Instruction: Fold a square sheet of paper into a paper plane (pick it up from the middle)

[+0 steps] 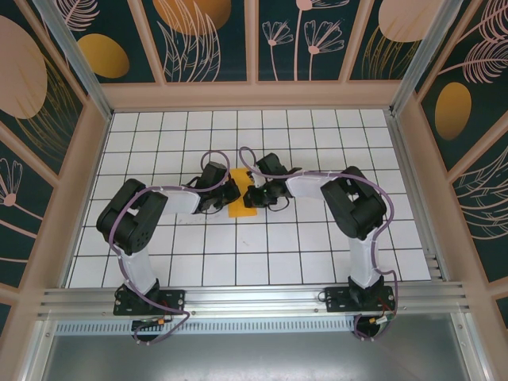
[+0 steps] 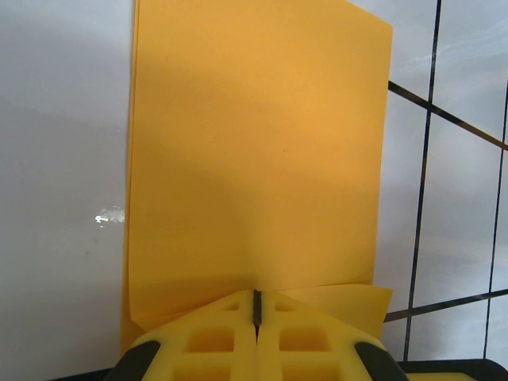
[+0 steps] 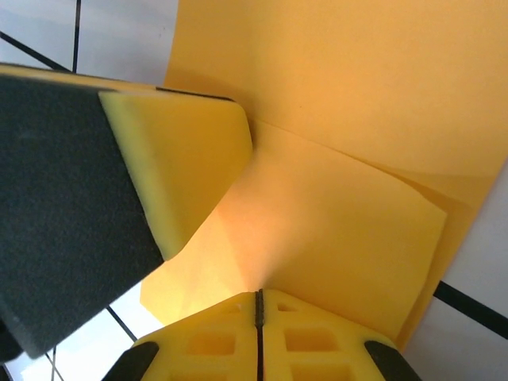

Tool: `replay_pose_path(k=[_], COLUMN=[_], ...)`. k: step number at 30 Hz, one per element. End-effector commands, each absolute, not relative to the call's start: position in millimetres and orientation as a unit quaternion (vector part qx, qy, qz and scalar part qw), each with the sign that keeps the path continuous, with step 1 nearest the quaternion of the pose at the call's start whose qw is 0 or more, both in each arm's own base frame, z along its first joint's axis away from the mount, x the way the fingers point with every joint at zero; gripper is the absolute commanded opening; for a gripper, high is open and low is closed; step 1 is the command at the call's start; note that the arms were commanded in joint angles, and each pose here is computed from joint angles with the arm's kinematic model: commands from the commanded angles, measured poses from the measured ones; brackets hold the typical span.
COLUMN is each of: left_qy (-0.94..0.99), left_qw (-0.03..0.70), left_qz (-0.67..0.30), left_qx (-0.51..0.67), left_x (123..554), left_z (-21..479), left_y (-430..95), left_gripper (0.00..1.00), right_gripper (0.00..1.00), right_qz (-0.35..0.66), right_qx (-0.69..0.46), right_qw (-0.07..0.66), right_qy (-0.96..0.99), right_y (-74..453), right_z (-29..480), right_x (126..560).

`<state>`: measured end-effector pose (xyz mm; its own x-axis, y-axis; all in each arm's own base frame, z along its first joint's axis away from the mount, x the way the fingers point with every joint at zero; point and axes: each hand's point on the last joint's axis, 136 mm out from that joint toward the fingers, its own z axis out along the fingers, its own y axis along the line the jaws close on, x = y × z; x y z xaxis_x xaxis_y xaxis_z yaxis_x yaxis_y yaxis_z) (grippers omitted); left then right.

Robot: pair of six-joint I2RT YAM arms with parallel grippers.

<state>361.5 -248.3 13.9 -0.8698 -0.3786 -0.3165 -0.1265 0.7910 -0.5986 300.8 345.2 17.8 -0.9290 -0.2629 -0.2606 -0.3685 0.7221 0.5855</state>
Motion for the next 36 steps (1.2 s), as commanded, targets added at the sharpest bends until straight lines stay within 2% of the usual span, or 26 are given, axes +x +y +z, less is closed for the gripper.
replay_pose_path(k=[1, 21, 24, 29, 33, 36], left_qy=[0.945, 0.947, 0.943, 0.925, 0.899, 0.887], left_qw=[0.181, 0.182, 0.186, 0.213, 0.242, 0.260], left_qz=[-0.216, -0.209, -0.225, -0.281, -0.337, -0.350], left_qx=[-0.165, -0.165, -0.159, -0.145, -0.143, -0.153], left_x=[338, 338, 341, 355, 367, 368], left_z=[-25, -26, -19, 20, 63, 81], left_y=[-217, -214, -220, -239, -254, -252], left_gripper=[0.04, 0.04, 0.04, 0.10, 0.16, 0.22], right_gripper=[0.06, 0.05, 0.05, 0.08, 0.15, 0.22], right_qz=[0.297, 0.283, 0.294, 0.324, 0.323, 0.326], right_qx=[-0.176, -0.148, -0.147, -0.132, -0.101, -0.091], right_qw=[0.010, 0.000, 0.023, 0.112, 0.176, 0.196], right_qy=[0.938, 0.948, 0.944, 0.930, 0.924, 0.920], right_y=[317, 281, 284, 294, 297, 304], right_z=[-1, -8, 7, 52, 73, 78], right_x=[261, 238, 246, 280, 313, 330])
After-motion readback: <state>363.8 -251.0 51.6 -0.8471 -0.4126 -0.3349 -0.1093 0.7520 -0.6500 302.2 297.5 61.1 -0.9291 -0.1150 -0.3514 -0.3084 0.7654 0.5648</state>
